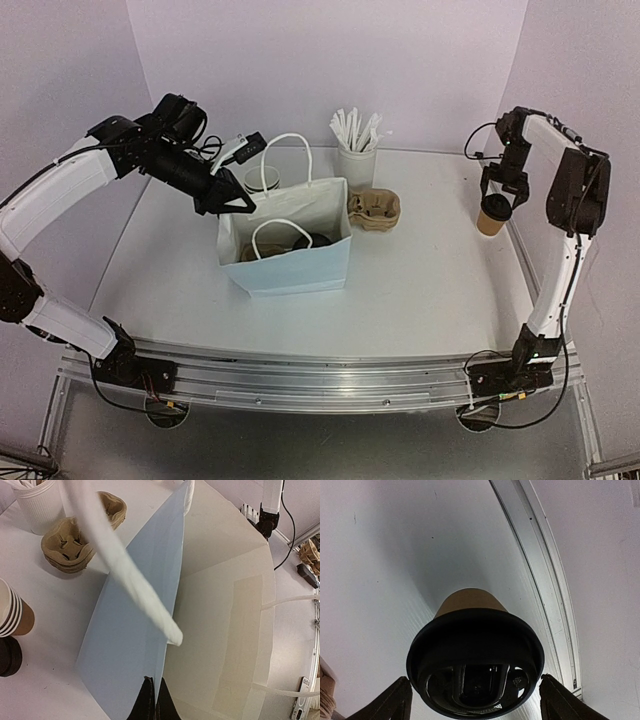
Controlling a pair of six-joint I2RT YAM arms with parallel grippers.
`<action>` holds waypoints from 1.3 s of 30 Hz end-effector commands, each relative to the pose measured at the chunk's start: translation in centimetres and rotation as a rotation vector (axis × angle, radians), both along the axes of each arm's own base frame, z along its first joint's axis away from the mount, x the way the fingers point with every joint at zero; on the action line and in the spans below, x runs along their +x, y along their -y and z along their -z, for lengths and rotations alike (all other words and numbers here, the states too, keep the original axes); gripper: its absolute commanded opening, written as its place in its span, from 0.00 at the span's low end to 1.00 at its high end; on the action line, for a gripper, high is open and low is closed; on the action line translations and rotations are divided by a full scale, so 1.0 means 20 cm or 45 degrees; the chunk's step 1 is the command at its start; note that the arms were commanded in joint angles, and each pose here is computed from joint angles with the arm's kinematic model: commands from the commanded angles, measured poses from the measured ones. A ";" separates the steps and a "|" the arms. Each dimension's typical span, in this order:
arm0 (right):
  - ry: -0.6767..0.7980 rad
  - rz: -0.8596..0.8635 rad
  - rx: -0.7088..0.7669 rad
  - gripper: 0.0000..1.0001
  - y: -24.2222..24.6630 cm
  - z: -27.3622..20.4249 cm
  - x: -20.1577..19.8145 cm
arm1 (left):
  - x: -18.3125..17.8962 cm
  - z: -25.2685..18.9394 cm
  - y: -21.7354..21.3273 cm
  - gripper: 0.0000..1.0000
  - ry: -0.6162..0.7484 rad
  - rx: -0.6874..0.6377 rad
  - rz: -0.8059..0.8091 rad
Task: Pack the takeout coffee
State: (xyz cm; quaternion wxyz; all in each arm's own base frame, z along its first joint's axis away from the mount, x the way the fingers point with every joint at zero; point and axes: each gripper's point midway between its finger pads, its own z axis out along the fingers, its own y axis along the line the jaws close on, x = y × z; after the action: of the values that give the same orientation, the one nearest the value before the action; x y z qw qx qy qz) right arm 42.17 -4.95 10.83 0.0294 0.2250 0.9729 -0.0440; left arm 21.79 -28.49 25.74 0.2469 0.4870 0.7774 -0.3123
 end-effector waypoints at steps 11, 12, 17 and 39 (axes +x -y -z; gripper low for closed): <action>0.024 0.023 0.054 0.78 0.01 0.05 -0.02 | -0.01 -0.02 -0.01 0.00 0.004 0.028 0.018; 0.025 0.027 0.054 0.78 0.02 0.06 -0.02 | -0.01 -0.02 -0.01 0.00 0.005 0.028 0.019; 0.006 0.025 0.036 0.73 0.04 0.08 -0.05 | -0.01 -0.02 -0.01 0.00 0.006 0.024 0.019; 0.285 -0.291 0.037 0.41 -0.40 -0.61 -0.21 | -0.01 -0.04 0.02 0.00 -0.030 -0.014 0.001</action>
State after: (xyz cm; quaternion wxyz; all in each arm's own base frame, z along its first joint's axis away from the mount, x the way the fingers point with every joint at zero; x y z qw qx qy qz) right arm 39.43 -2.07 15.68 0.0790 0.1862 0.9791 -0.0219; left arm 21.86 -28.58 25.85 0.2453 0.4887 0.7767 -0.3126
